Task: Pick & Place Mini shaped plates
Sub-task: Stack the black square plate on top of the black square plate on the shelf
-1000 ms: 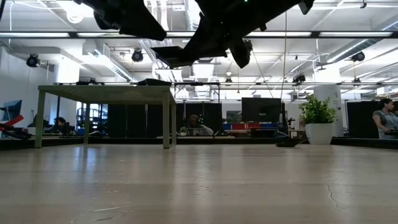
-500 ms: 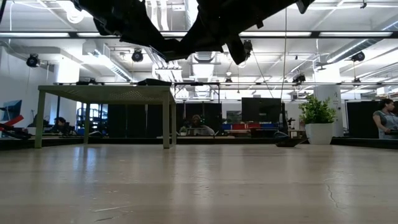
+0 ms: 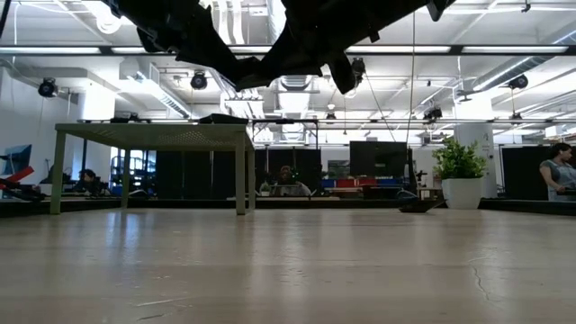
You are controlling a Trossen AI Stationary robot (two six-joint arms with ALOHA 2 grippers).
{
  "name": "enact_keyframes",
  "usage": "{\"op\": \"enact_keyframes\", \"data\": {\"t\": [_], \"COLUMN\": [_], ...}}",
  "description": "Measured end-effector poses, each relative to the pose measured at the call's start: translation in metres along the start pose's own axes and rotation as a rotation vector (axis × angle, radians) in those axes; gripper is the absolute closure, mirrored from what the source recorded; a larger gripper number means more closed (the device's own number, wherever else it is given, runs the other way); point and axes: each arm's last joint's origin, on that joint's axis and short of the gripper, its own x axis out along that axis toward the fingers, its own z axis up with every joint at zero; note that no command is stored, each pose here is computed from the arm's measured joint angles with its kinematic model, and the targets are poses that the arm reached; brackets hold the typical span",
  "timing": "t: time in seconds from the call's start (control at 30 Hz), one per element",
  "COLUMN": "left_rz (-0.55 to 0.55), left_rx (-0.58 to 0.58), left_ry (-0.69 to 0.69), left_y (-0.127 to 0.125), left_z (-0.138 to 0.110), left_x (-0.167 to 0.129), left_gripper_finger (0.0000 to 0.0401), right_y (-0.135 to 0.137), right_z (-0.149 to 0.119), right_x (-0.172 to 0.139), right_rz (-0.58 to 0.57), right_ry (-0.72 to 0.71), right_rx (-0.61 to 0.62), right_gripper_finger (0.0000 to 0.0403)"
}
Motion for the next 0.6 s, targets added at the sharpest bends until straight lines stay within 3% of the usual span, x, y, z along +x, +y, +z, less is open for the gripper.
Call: {"op": "enact_keyframes", "data": {"t": [0.37,0.6], "left_rz": [-0.014,-0.031], "left_rx": [-0.018,-0.04], "left_ry": [0.004,0.009], "left_y": [0.0014,0.0049], "left_z": [0.001,0.0026], "left_x": [-0.0004,-0.0041], "left_gripper_finger": [0.04,0.0401], "right_y": [-0.0004,0.0004], "right_z": [0.0003,0.0004], "right_x": [-0.0001,-0.0004], "right_rz": [-0.018,-0.015], "right_ry": [-0.008,-0.011], "right_rx": [-0.008,-0.01], "right_gripper_finger": [0.039,0.0337]}}
